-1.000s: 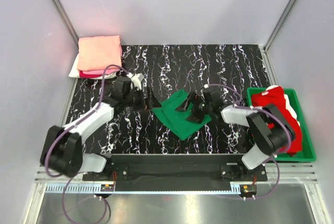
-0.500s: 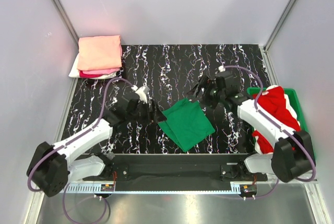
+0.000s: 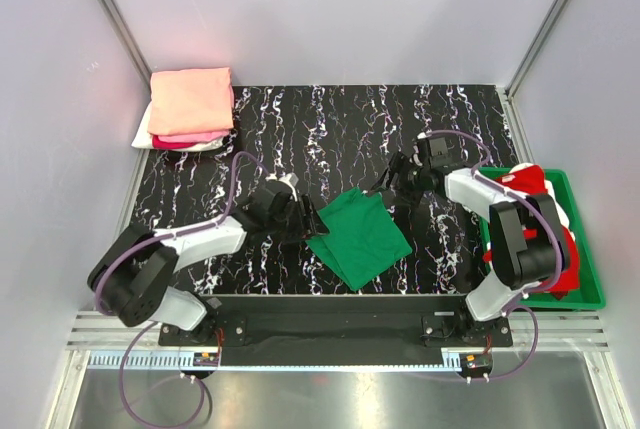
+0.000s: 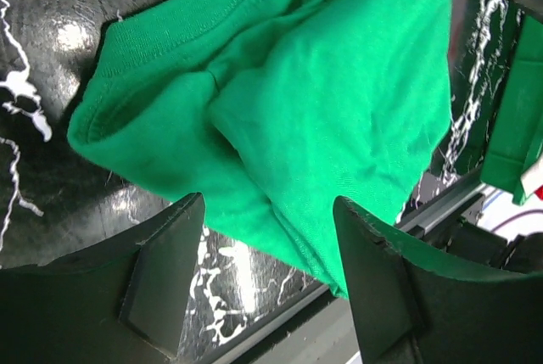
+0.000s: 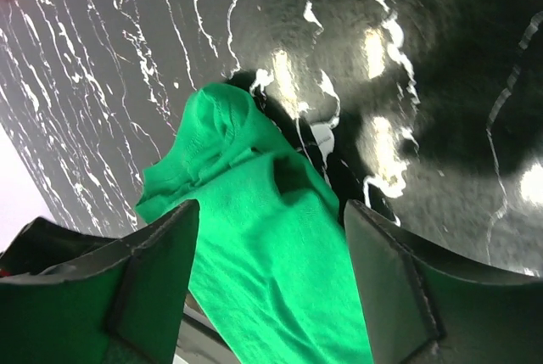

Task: Fold and stack the t-shirts
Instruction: Fold the tshirt

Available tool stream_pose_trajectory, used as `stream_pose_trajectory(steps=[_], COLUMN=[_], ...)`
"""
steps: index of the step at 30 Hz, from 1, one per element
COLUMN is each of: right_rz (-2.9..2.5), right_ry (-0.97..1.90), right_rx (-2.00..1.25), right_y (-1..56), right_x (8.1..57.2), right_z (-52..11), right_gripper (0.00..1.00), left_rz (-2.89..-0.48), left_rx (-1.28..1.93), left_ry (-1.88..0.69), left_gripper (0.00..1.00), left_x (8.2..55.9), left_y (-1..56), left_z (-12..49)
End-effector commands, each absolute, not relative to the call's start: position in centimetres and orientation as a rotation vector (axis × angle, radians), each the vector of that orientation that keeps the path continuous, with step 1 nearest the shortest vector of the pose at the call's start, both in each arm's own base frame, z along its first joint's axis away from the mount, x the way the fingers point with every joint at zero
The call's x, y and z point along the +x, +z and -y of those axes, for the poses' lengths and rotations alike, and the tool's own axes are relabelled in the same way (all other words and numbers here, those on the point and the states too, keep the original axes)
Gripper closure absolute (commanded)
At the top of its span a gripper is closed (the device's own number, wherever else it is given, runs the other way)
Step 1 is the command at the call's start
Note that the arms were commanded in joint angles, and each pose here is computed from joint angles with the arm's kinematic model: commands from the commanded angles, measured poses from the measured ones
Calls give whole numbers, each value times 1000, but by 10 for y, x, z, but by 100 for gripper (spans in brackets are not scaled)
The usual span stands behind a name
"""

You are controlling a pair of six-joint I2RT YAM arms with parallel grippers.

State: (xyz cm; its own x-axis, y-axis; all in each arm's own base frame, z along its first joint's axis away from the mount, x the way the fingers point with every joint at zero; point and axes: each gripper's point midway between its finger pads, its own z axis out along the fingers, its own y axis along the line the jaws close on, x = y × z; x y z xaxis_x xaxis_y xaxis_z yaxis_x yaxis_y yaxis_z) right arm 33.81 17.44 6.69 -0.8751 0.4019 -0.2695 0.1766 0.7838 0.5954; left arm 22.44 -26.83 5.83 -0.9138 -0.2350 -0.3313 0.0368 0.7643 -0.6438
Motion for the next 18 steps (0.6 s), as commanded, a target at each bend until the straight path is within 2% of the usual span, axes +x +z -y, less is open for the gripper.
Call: stream_pose_trajectory(steps=[1,8,12,15,16,18], right_rz=[-2532,-2560,-2563,-2565,-2568,-2567], right_ry=[902,952,963,964,964,963], right_rx=[343,351,350,342,340,340], right_y=[79,62,60,59,59,60], right_x=[355,355,354,353,353,353], right_z=[-188,-195,-196,-196,-197,-196], right_gripper=[25,39,50,64,72,78], left_rz=[-2450,-2464,-2454,-2448,-2446,-2434], left_rx=[-158,-163,-146,-132,-130,-113], left_ry=[-1001,-1009,-1017,-1019,-1024,-1040], left_gripper=[34,37,54,58,65,71], left_x=[250,255,260,264,264,265], left_y=[78,66,68,72,72,77], left_z=[286,293,299,304,305,310])
